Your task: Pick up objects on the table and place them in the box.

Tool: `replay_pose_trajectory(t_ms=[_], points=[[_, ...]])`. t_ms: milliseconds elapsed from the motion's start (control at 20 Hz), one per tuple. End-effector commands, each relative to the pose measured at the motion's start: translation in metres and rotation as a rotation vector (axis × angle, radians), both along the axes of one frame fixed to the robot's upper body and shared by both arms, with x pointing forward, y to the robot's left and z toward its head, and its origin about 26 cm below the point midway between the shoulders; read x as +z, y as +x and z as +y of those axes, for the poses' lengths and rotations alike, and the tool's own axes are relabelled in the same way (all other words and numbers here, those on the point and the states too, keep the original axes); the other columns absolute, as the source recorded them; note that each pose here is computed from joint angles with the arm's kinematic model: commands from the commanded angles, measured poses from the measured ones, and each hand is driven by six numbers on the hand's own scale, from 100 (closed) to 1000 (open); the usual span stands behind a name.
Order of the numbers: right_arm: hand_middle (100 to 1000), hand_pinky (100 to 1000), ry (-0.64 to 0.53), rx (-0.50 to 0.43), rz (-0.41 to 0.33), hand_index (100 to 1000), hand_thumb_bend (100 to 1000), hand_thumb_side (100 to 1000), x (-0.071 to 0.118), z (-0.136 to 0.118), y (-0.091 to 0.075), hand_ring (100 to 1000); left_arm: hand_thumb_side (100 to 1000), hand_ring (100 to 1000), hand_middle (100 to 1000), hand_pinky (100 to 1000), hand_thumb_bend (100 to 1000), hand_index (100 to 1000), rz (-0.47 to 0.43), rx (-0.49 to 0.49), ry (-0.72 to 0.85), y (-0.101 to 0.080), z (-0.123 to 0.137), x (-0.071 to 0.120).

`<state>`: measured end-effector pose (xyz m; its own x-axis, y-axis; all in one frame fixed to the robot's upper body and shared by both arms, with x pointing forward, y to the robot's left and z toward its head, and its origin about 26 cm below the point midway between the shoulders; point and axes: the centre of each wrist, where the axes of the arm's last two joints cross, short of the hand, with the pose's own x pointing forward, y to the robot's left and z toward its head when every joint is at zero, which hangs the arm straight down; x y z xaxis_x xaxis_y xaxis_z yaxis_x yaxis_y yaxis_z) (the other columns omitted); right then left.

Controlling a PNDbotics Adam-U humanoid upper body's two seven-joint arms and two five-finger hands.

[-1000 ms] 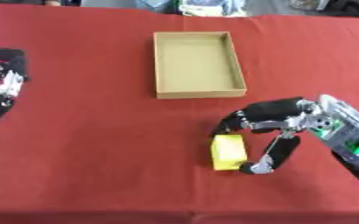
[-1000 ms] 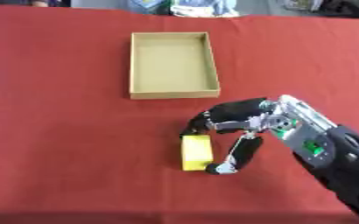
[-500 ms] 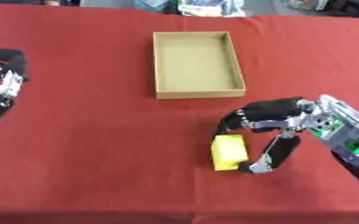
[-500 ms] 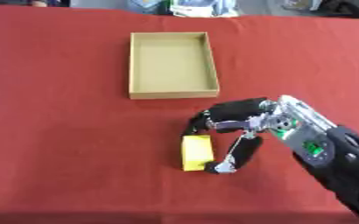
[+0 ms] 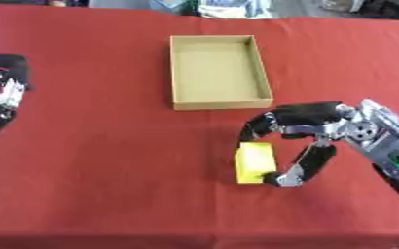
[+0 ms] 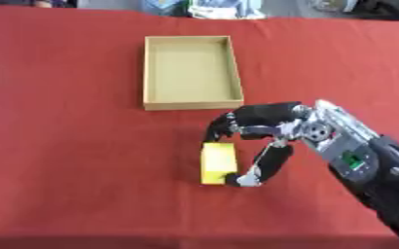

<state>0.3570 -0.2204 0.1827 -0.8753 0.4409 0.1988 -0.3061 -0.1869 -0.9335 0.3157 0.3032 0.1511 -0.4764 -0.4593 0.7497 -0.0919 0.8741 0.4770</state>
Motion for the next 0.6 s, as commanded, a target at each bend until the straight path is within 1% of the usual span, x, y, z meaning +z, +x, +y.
replay_pose_trajectory(t_ms=[50, 350, 500, 600], points=[[796, 715, 0.018, -0.019, -0.059, 735, 279, 355, 0.033, -0.008, -0.002, 792, 620, 519, 581, 659, 240, 715, -0.025, -0.005, 0.018, -0.001, 0.002, 0.009], [798, 722, 0.047, -0.059, -0.127, 734, 284, 348, 0.067, -0.014, 0.000, 793, 621, 519, 581, 659, 238, 715, -0.024, -0.019, 0.022, 0.000, 0.000, 0.010], [799, 725, 0.060, -0.086, -0.149, 737, 279, 355, 0.079, -0.017, 0.005, 794, 620, 519, 581, 659, 238, 715, -0.030, -0.036, 0.024, 0.001, -0.004, 0.012], [801, 729, 0.066, -0.112, -0.166, 739, 283, 354, 0.085, -0.020, 0.011, 793, 620, 519, 580, 659, 238, 715, -0.037, -0.050, 0.024, 0.002, -0.006, 0.015]])
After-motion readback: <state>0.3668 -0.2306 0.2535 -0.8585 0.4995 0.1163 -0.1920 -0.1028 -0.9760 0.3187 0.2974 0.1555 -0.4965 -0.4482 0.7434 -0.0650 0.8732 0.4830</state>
